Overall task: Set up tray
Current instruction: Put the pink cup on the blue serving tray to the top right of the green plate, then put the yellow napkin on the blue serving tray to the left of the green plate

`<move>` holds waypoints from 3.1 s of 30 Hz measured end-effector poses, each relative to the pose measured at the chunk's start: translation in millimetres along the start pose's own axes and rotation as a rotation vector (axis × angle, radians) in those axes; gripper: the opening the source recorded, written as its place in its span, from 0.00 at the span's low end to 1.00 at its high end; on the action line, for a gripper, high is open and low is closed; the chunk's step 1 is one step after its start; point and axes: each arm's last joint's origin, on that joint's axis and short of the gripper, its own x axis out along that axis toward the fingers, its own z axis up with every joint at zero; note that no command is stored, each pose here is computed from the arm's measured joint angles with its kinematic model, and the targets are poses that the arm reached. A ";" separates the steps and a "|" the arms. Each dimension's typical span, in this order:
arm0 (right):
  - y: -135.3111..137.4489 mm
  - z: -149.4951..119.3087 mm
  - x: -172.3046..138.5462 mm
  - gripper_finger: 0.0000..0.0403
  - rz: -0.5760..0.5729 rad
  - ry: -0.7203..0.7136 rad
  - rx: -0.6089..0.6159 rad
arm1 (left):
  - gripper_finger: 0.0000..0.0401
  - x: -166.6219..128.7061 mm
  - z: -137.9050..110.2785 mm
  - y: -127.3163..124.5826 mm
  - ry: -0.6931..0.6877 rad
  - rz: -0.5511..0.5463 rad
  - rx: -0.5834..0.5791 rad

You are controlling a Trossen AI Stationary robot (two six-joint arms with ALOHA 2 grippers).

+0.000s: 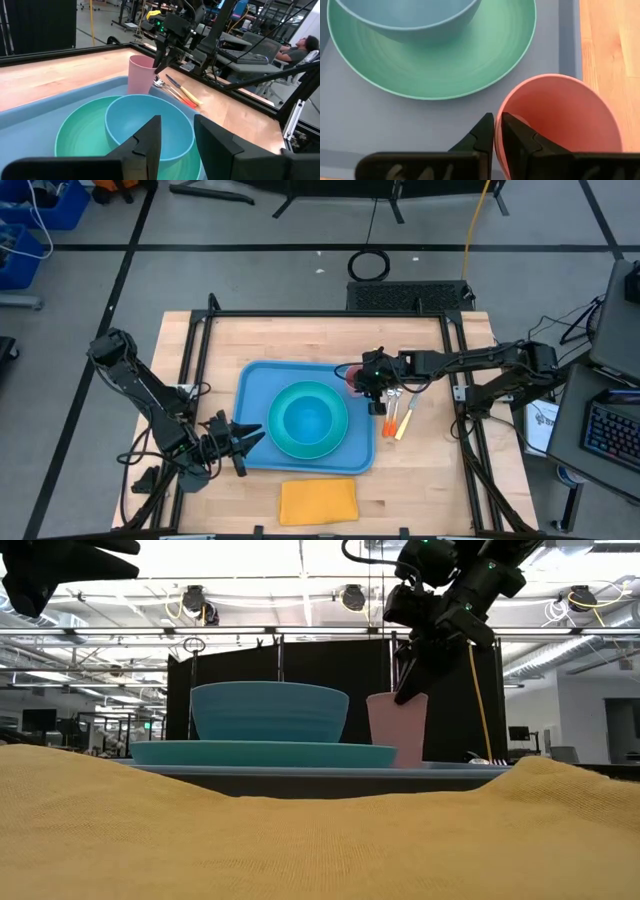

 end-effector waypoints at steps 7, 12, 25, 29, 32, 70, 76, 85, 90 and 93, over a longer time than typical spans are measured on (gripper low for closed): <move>-0.1 0.3 -0.1 0.10 -0.001 -0.003 0.005 | 0.30 0.0 -0.2 -0.1 0.006 -0.004 0.000; -0.3 1.4 -0.3 0.22 -0.003 -0.015 0.026 | 0.30 0.0 -0.2 -0.1 0.006 -0.004 0.000; -0.4 4.4 -9.2 0.44 -0.009 -0.055 0.023 | 0.30 0.0 -0.2 -0.1 0.006 -0.004 0.002; -0.3 6.9 -19.4 0.43 -0.016 -0.092 0.020 | 0.30 0.0 -0.1 -0.1 0.006 -0.004 0.007; -0.2 8.8 -28.3 0.43 -0.022 -0.125 0.017 | 0.30 0.0 -0.4 0.3 0.007 -0.003 0.014; 37.5 22.1 -49.5 0.42 0.064 -0.262 -0.056 | 0.30 32.9 -57.1 -89.9 0.216 -0.346 0.729; 37.4 22.9 -49.8 0.42 0.066 -0.269 -0.041 | 0.30 39.7 -76.1 -102.2 0.368 -0.240 0.729; 43.5 8.4 -34.3 0.42 0.164 -0.369 -0.058 | 0.30 32.1 -93.0 -145.7 0.509 -0.178 0.728; 44.0 2.2 -29.9 0.42 0.163 -0.372 -0.057 | 0.30 23.3 -92.6 -163.2 0.594 -0.182 0.616; 44.1 2.5 -30.1 0.43 0.166 -0.374 -0.046 | 0.30 19.8 -102.6 -169.9 0.616 -0.216 0.579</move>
